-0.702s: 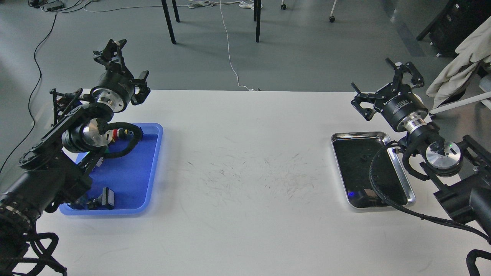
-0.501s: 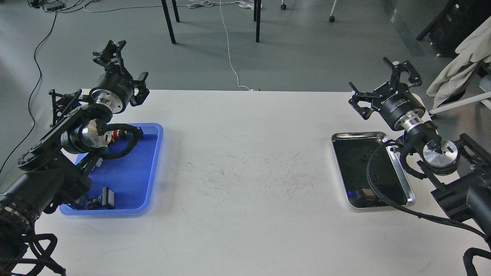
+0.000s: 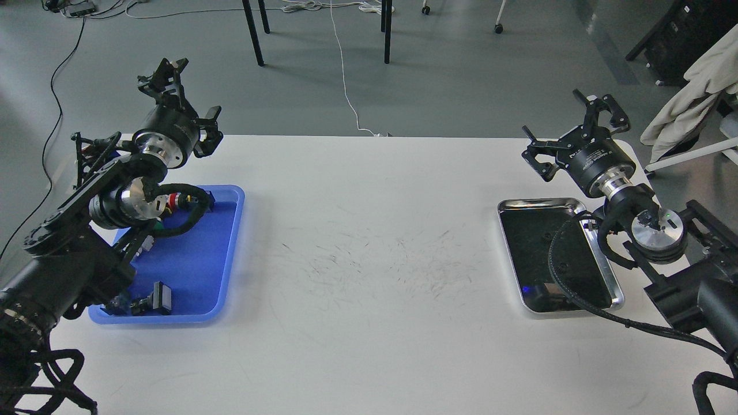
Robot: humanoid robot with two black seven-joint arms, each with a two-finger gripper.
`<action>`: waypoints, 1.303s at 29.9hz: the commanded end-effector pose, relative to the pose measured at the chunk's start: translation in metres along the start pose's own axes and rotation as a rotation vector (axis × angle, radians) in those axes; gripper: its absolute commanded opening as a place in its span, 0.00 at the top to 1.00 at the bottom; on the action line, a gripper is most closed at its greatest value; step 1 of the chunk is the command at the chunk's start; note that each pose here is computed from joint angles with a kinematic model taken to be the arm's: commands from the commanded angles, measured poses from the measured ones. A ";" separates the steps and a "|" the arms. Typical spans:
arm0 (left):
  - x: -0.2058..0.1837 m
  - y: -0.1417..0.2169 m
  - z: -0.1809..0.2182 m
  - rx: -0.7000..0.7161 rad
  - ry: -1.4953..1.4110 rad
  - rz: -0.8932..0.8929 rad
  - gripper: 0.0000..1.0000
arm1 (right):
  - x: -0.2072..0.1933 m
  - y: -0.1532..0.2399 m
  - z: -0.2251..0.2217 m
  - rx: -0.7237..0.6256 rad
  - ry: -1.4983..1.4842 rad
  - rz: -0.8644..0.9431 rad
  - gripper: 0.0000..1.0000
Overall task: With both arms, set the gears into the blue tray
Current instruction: 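Move the right gripper over the metal tray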
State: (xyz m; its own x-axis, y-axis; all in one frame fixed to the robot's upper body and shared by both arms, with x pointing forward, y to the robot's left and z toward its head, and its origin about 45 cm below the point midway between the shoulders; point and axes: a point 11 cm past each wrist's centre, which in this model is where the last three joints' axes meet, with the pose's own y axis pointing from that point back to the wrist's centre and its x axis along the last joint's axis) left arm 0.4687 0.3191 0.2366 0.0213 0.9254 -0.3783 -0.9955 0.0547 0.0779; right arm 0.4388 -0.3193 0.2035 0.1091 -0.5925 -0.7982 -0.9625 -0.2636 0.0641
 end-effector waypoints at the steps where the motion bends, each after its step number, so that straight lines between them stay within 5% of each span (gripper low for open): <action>1: 0.002 0.000 0.004 -0.007 0.007 0.003 0.02 | 0.001 0.001 0.001 -0.004 0.002 -0.004 0.01; 14: -0.011 0.002 0.000 0.005 0.028 -0.055 0.02 | 0.000 0.003 0.000 -0.062 0.099 -0.036 0.01; 28: 0.022 0.013 0.010 0.006 -0.087 -0.009 0.02 | -0.030 -0.022 -0.011 -0.198 0.370 -0.070 0.01; 35: 0.027 0.014 0.016 -0.004 -0.099 -0.001 0.02 | -0.034 -0.021 -0.026 -0.348 0.661 -0.051 0.01; 39: 0.024 0.014 0.017 -0.009 -0.100 -0.008 0.02 | -0.044 -0.019 -0.007 -0.566 0.966 -0.093 0.01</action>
State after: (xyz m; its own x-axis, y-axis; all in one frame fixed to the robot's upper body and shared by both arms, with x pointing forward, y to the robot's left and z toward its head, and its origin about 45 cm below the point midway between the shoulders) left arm 0.4563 0.3490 0.2426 0.0356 0.9573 -0.2868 -0.9957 0.0584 0.0716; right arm 0.4609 -0.3046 0.2454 0.4375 -0.8748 -0.2080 -0.7966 -0.4844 0.3618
